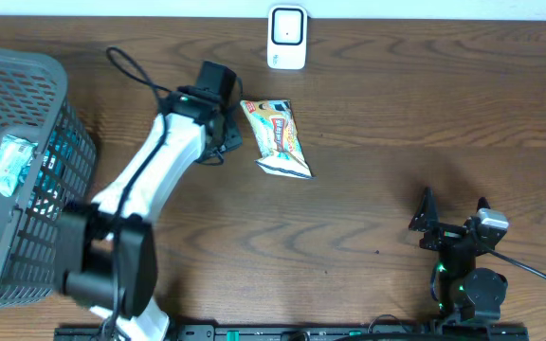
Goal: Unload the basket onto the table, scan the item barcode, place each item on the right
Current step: 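Place the orange box on the table beside the snack bag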
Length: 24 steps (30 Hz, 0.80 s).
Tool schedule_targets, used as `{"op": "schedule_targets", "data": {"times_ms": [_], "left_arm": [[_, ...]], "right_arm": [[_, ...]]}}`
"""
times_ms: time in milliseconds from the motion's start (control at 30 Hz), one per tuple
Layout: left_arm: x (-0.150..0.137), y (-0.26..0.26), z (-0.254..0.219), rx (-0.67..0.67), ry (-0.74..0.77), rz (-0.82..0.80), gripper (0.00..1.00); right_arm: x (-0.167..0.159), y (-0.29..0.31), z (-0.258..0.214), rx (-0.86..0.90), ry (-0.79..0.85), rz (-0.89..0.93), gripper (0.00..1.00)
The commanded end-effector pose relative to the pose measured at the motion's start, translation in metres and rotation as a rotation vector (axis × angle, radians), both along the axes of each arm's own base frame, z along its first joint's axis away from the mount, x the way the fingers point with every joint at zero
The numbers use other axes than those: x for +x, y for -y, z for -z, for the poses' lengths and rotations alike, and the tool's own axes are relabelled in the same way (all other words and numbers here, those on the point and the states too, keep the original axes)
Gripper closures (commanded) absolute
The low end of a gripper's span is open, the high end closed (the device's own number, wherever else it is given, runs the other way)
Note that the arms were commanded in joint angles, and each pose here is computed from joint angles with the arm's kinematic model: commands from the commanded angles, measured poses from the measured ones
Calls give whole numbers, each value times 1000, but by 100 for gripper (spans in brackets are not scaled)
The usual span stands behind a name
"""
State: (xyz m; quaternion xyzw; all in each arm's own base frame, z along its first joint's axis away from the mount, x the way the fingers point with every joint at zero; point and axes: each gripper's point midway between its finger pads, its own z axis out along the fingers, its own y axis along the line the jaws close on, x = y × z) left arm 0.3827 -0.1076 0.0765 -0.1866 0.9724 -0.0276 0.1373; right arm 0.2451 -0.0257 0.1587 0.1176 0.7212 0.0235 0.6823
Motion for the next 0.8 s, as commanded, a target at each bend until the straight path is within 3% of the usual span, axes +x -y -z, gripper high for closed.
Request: {"op": "schedule_targets", "data": {"times_ms": [0, 233, 367, 400, 433, 600, 767], "left_arm": [[1, 2, 25, 21, -32, -21, 60], [3, 12, 34, 19, -30, -8, 57], [0, 11, 30, 21, -36, -7, 35], [0, 11, 26, 19, -31, -7, 13], [0, 11, 20, 18, -20, 2, 1], [12, 11, -42, -4, 112, 58, 2], [15, -4, -150, -50, 376, 70, 2]], "right_arm": [[0, -1, 0, 8, 1, -6, 1], [0, -1, 0, 8, 1, -6, 1], [0, -1, 0, 8, 1, -6, 1], [0, -1, 0, 8, 1, -6, 1], [0, -1, 0, 8, 1, -6, 1], [0, -1, 0, 8, 1, -6, 1], [0, -1, 0, 8, 1, -6, 1]]}}
